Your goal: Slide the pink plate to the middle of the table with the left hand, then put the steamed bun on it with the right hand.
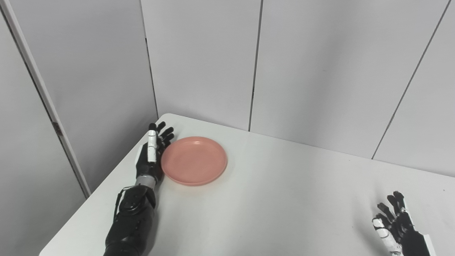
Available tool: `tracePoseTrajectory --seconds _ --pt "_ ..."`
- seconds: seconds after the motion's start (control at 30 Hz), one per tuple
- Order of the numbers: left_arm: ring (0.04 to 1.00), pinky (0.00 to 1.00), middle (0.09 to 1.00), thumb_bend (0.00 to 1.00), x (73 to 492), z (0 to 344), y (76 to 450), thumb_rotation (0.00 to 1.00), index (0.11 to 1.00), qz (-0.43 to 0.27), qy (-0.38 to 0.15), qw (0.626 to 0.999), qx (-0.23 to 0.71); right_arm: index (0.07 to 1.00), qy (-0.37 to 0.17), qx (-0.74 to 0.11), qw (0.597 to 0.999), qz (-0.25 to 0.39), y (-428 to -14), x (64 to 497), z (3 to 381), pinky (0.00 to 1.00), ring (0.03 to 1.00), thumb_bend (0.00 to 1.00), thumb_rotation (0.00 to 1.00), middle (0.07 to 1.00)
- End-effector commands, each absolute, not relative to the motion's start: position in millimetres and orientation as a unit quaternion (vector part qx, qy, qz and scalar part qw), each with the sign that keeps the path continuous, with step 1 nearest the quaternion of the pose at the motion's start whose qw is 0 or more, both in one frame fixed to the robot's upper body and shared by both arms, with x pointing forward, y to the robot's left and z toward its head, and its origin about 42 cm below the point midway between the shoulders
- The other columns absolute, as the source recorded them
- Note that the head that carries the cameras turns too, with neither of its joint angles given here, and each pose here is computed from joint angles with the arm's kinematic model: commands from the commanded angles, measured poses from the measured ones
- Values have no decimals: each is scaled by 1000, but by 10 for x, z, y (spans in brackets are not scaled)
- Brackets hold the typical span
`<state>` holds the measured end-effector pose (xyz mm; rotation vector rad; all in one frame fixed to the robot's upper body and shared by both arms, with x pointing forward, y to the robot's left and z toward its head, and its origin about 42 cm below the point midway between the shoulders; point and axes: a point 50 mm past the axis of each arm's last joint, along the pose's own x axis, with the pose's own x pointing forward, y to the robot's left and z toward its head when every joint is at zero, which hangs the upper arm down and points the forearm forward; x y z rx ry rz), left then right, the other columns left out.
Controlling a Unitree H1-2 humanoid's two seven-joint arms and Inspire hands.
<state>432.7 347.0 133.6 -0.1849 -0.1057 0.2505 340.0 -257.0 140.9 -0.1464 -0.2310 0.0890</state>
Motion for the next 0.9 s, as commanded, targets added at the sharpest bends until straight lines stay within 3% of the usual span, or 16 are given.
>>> tracePoseTrajectory --seconds 0.0,0.3,0.67,0.87 --pt "893 939 868 793 4379 1401 3348 1000 886 95 -63 990 -79 1000 -127 -69 989 40 -2573 3369 1426 886 911 366 638 971" --pt "919 993 889 788 4372 1418 3050 1000 912 55 -70 994 -69 1000 -126 -71 989 40 -2557 3371 1443 889 914 365 639 973" --pt "931 1000 906 749 4331 1408 2662 1000 922 27 -64 996 -63 1000 -127 -66 989 43 -2537 3358 1477 906 923 338 608 979" --pt "937 956 919 753 4278 1374 2428 1000 941 6 -49 997 -65 1000 -120 -63 990 47 -2528 3346 1486 913 919 331 594 974"
